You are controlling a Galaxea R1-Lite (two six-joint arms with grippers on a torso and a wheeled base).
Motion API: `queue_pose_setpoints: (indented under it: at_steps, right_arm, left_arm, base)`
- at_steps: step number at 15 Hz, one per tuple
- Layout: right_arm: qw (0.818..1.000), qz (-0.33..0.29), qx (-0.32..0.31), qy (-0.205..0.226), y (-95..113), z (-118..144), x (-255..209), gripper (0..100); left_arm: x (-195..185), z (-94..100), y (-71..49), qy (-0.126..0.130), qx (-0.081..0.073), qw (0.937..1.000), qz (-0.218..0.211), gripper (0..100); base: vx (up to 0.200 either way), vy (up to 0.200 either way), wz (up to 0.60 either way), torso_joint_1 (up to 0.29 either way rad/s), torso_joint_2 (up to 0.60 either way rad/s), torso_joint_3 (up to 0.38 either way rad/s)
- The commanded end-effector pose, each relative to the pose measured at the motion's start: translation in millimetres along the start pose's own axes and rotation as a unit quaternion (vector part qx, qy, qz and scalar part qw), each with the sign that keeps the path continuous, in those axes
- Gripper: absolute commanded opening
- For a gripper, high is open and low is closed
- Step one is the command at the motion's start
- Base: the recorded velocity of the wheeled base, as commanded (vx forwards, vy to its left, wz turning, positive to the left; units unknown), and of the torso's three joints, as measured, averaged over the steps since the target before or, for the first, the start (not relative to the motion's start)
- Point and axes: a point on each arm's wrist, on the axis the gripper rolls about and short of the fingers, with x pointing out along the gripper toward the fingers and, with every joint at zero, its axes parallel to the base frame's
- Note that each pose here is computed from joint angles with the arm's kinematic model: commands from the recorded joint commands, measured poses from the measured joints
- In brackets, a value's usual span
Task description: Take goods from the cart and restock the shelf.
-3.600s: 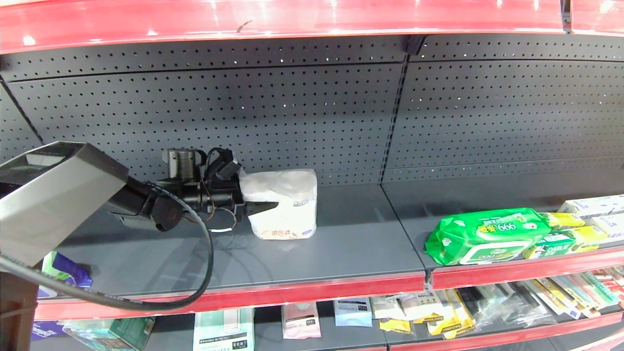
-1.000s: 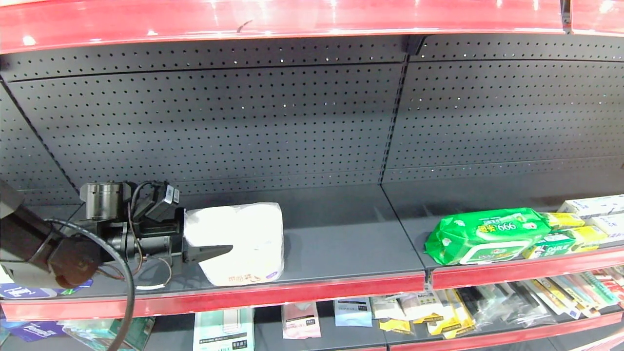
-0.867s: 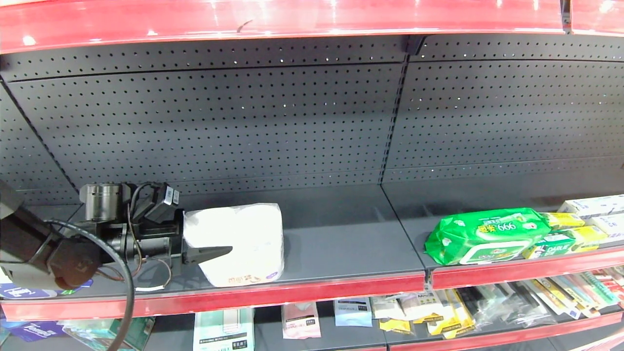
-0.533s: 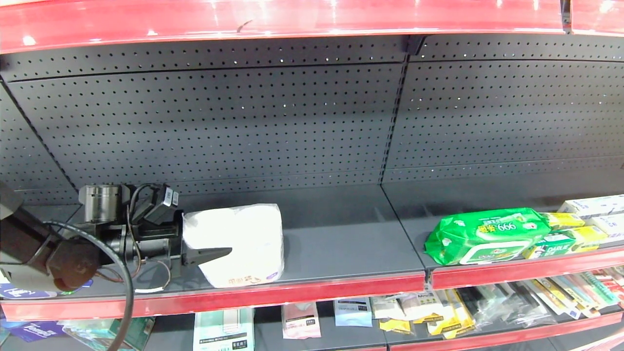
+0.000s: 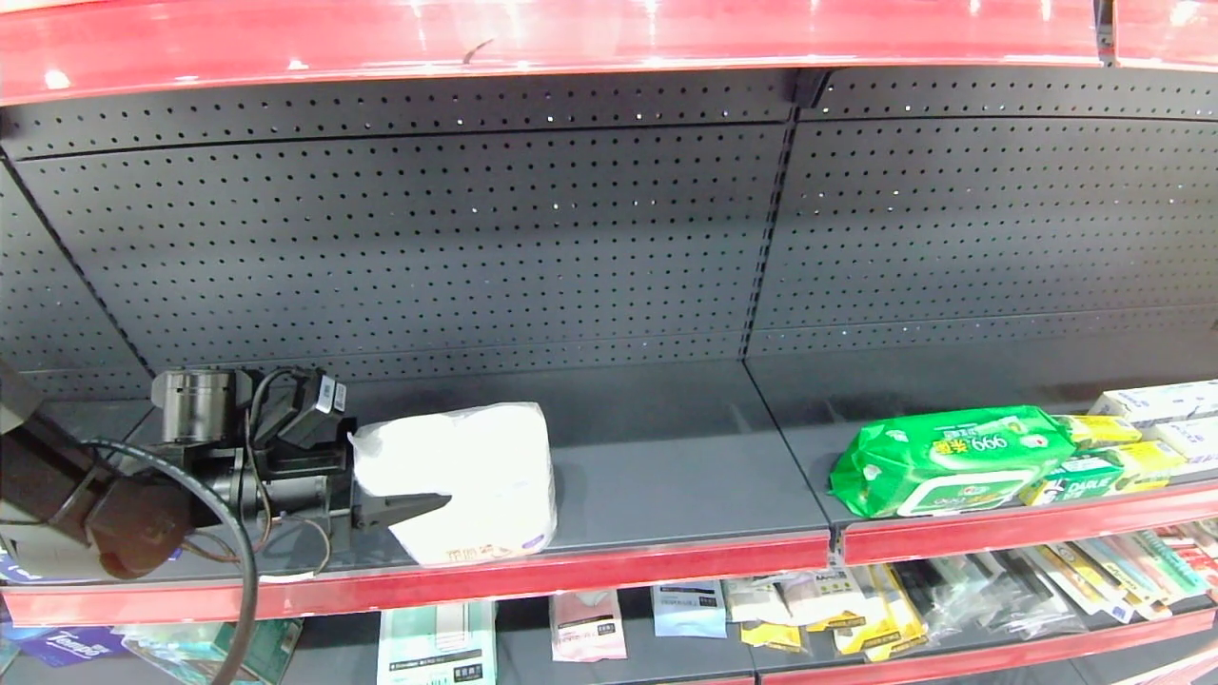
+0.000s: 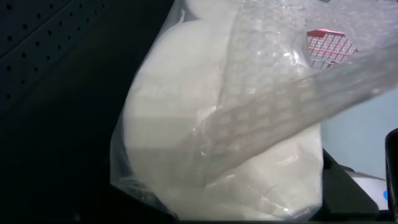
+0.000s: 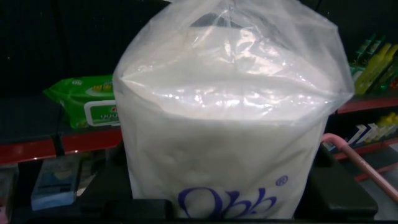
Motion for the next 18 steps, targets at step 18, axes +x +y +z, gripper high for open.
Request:
queue_pose_setpoints:
  at_steps: [18]
  right_arm:
    - [1.000,-0.001,-0.004,-0.004,-1.3,2.9,-1.1,0]
  left_arm:
    - [-0.2,3.3,0.5,-0.010,0.017,0.9998,-0.002,0]
  base:
    - [0.000,0.000,0.00,0.000,0.00,0.000]
